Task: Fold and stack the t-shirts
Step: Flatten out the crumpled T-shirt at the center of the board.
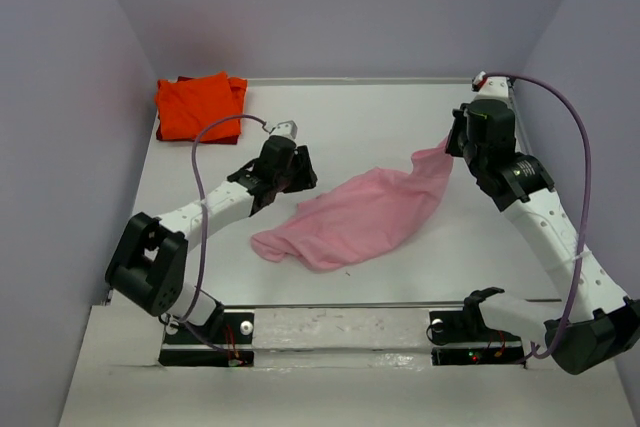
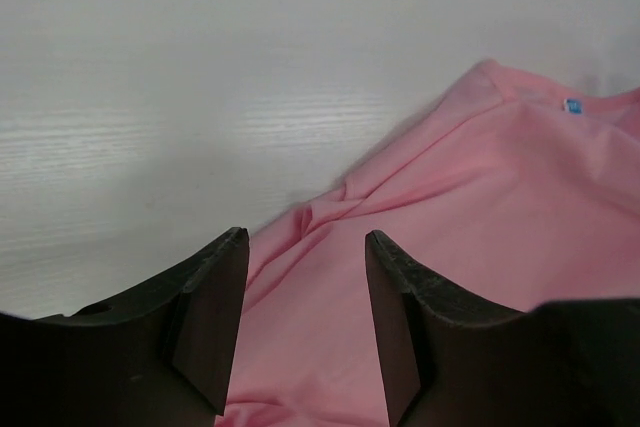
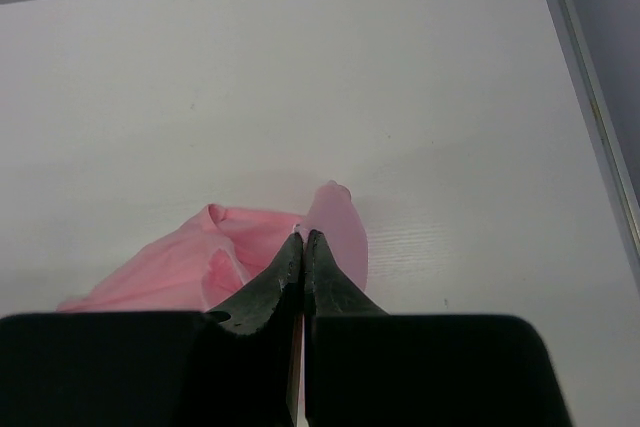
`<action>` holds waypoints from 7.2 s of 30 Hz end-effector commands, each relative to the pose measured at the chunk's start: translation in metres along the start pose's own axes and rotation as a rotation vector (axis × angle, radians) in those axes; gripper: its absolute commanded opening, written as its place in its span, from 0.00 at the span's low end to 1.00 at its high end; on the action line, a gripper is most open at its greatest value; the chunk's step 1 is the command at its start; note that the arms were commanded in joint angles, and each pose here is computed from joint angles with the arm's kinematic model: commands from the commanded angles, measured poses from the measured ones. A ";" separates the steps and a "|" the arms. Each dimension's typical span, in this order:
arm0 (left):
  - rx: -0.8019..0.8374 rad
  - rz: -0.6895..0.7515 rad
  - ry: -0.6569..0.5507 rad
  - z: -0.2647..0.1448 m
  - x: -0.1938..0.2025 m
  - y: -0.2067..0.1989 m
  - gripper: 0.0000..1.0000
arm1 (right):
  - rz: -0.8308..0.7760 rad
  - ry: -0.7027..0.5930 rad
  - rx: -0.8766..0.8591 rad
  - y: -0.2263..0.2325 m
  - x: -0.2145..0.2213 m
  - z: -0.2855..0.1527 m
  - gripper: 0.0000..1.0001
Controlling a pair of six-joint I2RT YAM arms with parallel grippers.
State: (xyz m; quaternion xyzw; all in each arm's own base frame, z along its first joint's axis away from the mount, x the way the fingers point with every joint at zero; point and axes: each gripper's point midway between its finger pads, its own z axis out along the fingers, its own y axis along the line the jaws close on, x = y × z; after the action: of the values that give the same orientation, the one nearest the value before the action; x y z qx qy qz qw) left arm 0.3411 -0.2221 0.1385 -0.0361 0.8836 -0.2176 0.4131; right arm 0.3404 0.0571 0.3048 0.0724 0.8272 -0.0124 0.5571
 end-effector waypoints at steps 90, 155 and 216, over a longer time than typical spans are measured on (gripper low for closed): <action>0.161 -0.046 -0.173 -0.152 -0.026 -0.037 0.35 | 0.019 -0.038 -0.030 0.006 -0.001 0.008 0.00; -0.199 0.090 0.105 -0.058 0.125 0.009 0.63 | 0.029 -0.046 -0.077 0.010 0.000 -0.003 0.00; -0.446 0.230 -0.344 -0.149 -0.068 0.030 0.00 | 0.025 -0.021 -0.099 0.015 0.008 0.001 0.00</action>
State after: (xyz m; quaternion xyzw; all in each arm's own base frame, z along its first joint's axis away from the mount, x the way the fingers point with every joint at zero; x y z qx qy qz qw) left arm 0.2726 -0.1515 0.2505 -0.0501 0.8397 0.0052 0.5407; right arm 0.3367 0.0725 0.2863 0.0484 0.8348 0.0259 0.5478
